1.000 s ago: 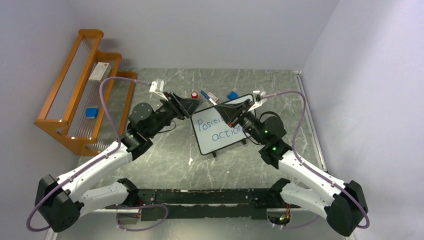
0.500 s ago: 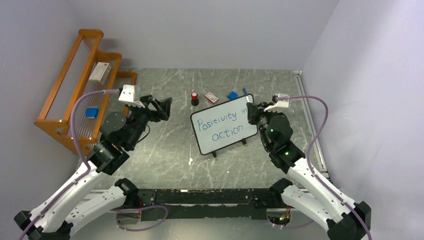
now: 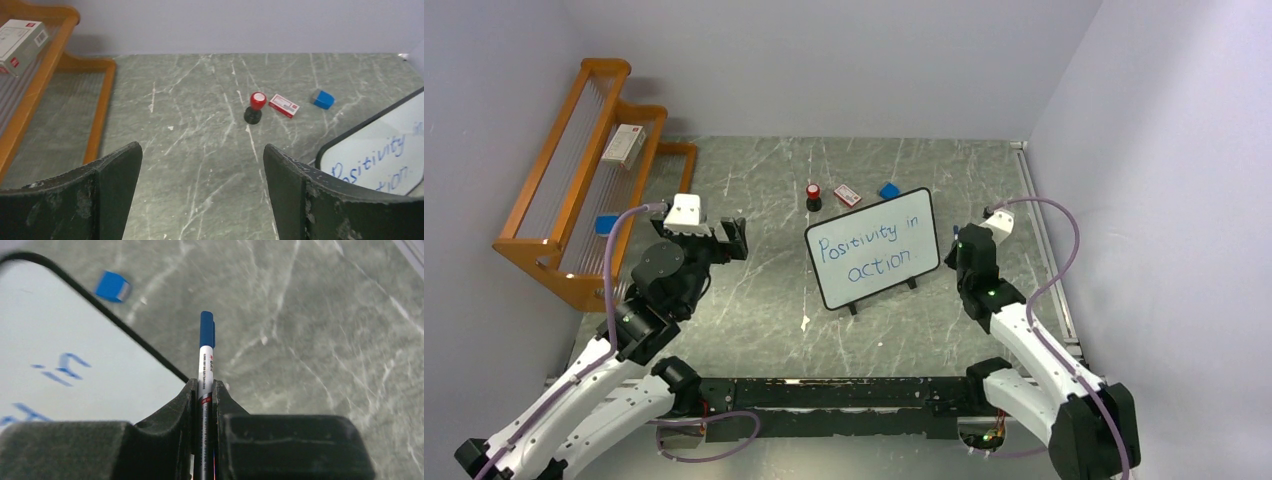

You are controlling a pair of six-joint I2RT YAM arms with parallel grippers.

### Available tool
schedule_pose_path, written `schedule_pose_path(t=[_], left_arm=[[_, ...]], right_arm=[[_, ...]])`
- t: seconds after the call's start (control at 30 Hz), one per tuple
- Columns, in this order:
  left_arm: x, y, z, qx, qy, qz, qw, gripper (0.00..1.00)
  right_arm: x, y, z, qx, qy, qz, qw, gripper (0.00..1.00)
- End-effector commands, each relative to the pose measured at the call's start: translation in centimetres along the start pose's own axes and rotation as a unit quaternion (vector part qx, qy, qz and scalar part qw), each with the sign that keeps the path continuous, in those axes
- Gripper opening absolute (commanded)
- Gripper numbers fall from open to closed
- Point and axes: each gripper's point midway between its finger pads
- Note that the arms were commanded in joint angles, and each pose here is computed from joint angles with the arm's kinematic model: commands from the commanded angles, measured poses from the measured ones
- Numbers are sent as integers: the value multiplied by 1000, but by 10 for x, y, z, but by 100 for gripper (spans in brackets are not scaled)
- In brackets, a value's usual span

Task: Write a sentence on the whiteboard
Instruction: Place the whiteboard marker at the center of the board.

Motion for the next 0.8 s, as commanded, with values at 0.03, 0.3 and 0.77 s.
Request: schedule_pose_path(t=[0.03, 0.3, 0.77], left_arm=[[4, 2, 18, -34, -16, 7, 999, 93], [2, 7, 27, -49, -9, -2, 999, 93], [-1, 10, 31, -51, 11, -6, 999, 93]], right_arm=[[36, -12, -28, 38, -28, 51, 998, 0], [70, -23, -51, 71, -47, 101, 991, 2], [66, -13, -58, 89, -75, 100, 988, 43]])
Point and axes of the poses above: each gripper's point midway between its finger pads, its own y axis back along the fingers, its own z axis along the line the jaws close on, x = y × z, and after that the axes turned 6 degrees about -y, right-handed
